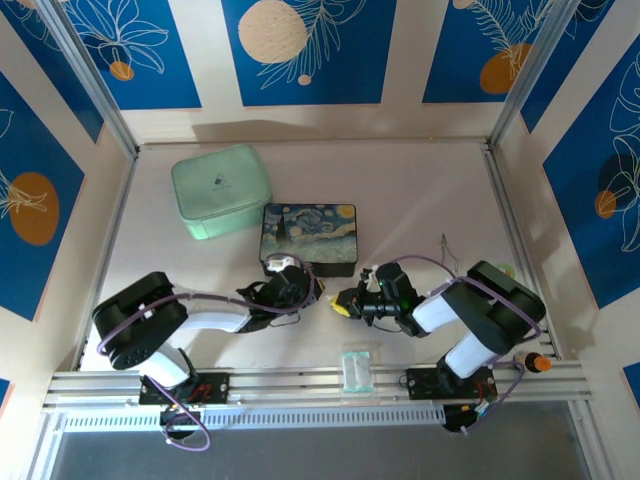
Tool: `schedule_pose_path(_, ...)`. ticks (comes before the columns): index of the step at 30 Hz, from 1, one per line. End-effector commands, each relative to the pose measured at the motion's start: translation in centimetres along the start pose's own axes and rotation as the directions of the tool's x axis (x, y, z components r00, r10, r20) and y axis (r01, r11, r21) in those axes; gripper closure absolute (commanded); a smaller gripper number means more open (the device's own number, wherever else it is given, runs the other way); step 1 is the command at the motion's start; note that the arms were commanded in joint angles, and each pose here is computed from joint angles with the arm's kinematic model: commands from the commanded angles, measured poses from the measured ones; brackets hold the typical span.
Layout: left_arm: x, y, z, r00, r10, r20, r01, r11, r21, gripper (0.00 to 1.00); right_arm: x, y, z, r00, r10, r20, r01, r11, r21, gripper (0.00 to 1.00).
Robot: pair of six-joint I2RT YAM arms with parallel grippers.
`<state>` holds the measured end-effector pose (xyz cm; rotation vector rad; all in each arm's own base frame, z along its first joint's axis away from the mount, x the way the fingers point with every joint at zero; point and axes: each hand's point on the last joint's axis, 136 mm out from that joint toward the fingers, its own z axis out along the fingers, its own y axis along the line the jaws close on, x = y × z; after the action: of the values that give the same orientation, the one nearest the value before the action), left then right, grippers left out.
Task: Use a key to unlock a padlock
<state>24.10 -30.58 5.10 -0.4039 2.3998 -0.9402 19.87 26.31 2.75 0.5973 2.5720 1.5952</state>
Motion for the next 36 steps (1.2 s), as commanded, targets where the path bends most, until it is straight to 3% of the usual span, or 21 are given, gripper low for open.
schedule_pose_path(1, -1.2, -2.9, -1.1, 0.998, -0.053, 0.036, 0.049, 0.994, 0.101, 1.00, 0.2, 1.8, -0.2, 1.000, -0.012, -0.024, 0.009, 0.994, -0.113, 1.00)
schedule_pose_path(22, -1.4, -4.8, -2.2, 0.993, -0.122, 0.004, 0.119, 0.977, 0.174, 1.00, -0.7, 5.5, -0.4, 0.997, -0.082, -0.013, 0.075, 0.956, -0.284, 1.00)
schedule_pose_path(36, -2.4, -4.8, -3.5, 0.985, -0.173, 0.008, 0.167, 0.960, 0.225, 1.00, -0.5, 4.7, -1.2, 0.997, -0.071, -0.011, 0.065, 0.960, -0.274, 1.00)
